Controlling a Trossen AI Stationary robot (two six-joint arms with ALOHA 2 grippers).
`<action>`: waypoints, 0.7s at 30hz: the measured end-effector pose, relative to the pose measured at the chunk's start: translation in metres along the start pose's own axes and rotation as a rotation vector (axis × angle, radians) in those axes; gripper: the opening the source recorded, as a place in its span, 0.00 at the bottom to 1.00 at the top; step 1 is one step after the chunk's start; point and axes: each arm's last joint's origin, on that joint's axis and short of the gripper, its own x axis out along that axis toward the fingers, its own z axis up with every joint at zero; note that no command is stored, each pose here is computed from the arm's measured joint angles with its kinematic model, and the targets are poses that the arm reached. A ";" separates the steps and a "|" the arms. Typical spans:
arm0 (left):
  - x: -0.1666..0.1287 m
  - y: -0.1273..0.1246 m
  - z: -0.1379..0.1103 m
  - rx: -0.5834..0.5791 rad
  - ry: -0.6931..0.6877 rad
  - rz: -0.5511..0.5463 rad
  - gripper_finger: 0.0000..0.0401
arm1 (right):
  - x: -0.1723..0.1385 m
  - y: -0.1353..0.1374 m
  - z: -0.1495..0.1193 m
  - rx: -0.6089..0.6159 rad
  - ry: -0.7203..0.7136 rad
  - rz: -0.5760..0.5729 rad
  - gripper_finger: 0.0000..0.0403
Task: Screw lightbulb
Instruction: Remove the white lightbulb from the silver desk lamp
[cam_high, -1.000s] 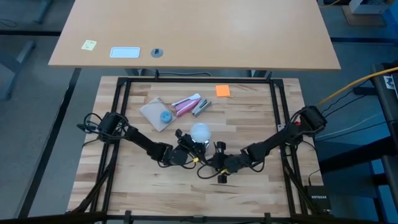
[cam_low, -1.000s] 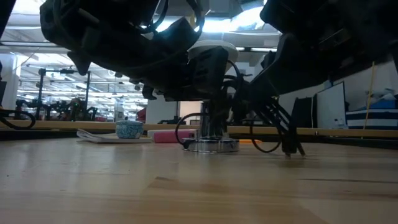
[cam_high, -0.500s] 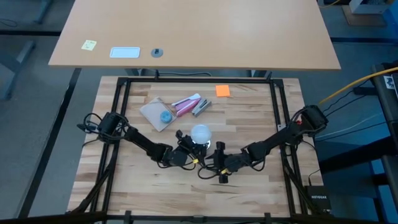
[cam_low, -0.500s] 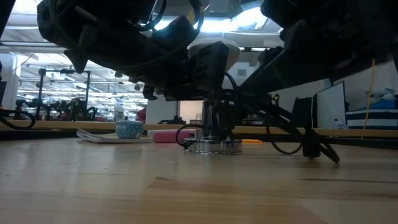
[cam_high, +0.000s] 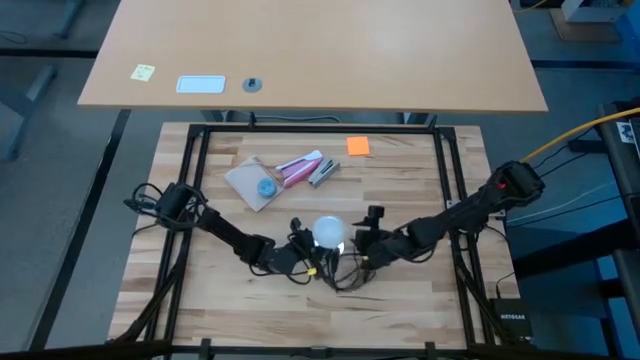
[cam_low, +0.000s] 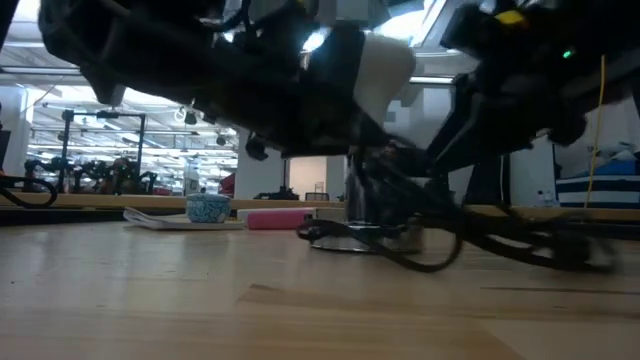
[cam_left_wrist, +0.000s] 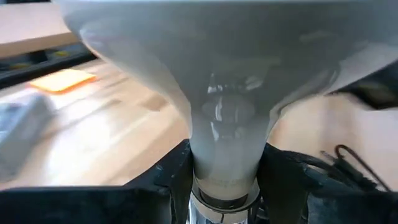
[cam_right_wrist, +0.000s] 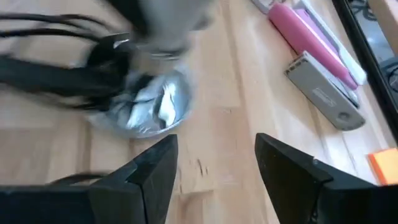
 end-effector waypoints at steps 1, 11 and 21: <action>-0.001 -0.002 0.001 -0.001 -0.002 -0.028 0.35 | 0.004 -0.001 0.000 0.010 0.005 0.001 0.55; -0.004 -0.009 0.007 0.004 -0.041 -0.131 0.35 | 0.050 -0.003 -0.007 0.077 0.049 0.021 0.55; -0.003 -0.006 0.002 0.048 -0.004 -0.120 0.35 | 0.066 0.014 -0.011 0.117 0.027 0.157 0.55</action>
